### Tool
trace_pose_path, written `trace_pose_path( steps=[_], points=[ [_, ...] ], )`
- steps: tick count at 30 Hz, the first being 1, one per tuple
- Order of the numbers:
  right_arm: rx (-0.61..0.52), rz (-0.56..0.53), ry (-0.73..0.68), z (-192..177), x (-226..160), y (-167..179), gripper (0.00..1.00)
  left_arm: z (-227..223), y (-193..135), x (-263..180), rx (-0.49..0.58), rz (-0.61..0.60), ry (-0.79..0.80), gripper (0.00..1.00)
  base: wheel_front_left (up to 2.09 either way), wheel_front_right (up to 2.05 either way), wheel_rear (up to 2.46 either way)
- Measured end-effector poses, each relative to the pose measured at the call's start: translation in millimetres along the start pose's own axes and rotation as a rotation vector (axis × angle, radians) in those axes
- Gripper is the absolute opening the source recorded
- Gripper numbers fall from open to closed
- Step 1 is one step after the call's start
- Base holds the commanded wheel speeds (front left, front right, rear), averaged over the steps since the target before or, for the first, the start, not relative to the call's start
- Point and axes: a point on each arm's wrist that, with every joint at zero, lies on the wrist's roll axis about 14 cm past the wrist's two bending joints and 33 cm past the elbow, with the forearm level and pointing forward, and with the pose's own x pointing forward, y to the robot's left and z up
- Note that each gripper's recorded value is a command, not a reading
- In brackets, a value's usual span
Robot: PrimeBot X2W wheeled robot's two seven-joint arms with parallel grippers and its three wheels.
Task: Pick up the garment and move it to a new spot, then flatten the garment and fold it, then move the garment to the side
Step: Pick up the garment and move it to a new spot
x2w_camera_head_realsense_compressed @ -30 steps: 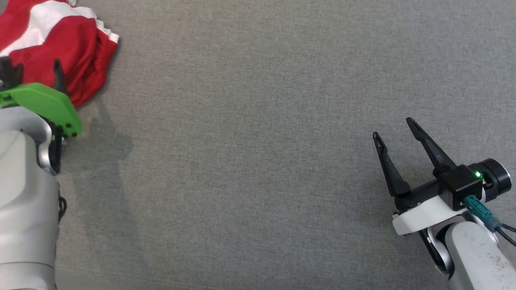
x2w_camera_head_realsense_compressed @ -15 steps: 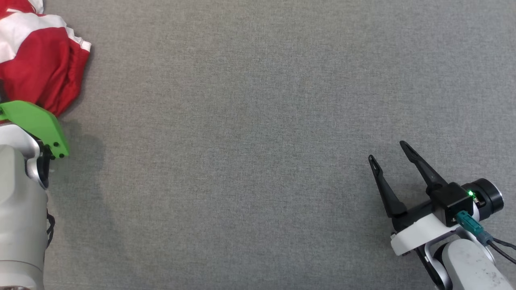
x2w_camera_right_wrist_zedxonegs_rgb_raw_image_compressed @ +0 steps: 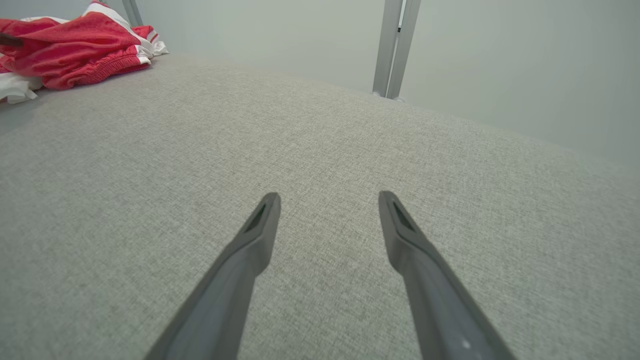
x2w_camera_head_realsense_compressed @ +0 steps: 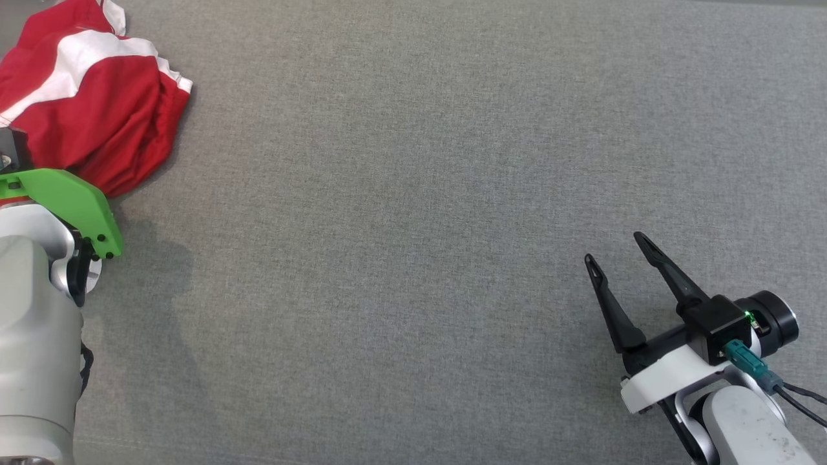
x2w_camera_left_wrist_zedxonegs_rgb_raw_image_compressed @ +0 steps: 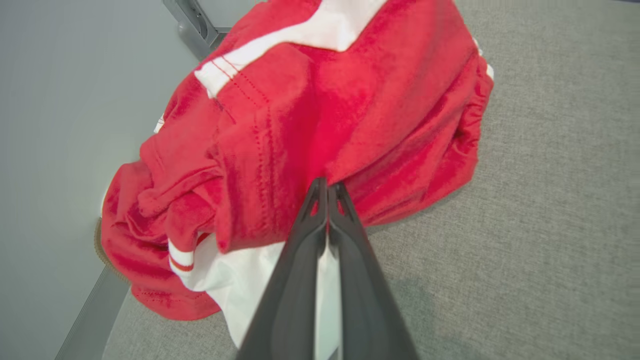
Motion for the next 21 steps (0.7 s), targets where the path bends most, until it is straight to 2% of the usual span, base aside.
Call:
trace_pose_path(
  steps=[4,12,19,21],
  points=[
    [0.011,-0.010,-0.007,3,0,1,1.00,12,-2,-2,-0.024,-0.018,-0.056,0.00,0.00,0.00,0.00],
    [0.034,-0.053,-0.038,16,-7,2,1.00,61,-17,-20,-0.035,-0.091,-0.264,0.00,0.00,0.00,0.00],
    [0.053,-0.105,-0.080,35,-24,5,1.00,129,-68,-63,-0.039,-0.261,-0.465,0.00,0.00,0.00,0.00],
    [0.056,-0.129,-0.099,42,-31,3,1.00,151,-95,-86,-0.063,-0.358,-0.521,0.00,0.00,0.00,0.00]
  ],
)
